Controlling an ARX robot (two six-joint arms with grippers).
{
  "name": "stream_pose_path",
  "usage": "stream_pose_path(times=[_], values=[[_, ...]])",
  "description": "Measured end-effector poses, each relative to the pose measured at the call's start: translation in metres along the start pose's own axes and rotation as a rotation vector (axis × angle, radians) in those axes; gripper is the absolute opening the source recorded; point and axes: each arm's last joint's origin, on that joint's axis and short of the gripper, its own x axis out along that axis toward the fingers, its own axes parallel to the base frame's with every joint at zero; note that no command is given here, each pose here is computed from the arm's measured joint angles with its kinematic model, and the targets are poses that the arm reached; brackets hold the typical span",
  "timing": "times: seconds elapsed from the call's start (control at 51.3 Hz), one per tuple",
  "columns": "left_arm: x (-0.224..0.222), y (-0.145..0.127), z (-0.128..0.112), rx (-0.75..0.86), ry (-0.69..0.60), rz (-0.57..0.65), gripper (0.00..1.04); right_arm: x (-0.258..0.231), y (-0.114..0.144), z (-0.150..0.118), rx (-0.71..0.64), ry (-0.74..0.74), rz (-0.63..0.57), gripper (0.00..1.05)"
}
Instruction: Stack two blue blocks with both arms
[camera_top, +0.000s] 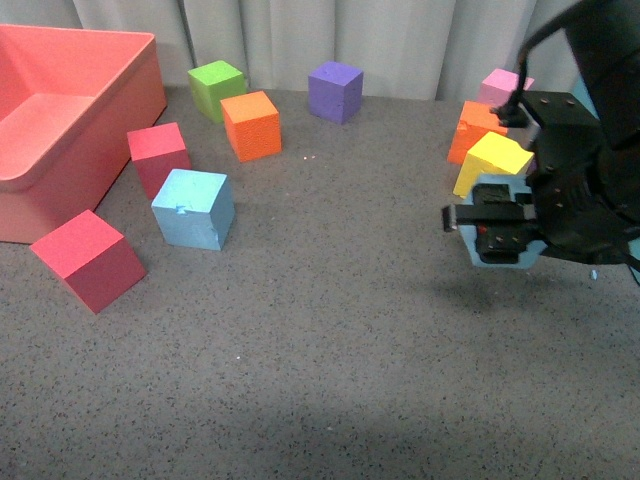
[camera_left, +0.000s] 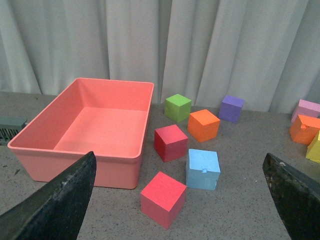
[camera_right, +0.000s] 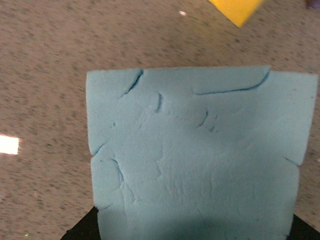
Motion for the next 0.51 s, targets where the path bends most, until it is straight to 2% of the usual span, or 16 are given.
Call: stream_pose_path(times=[0.117,0.312,0.507], values=[[0.000,0.000,0.000,0.000,0.000,0.000,0.98,0.004,0.027,0.007,-0.009,0.004,0.034,0.44],[0.000,0.000,0.000,0.000,0.000,0.000,0.98,0.022,0.065,0.005,-0.026,0.063,0.066,0.44],[0.000,0.000,0.000,0.000,0.000,0.000,0.98,0.032,0.083,0.004,-0.031,0.087,0.076,0.43]])
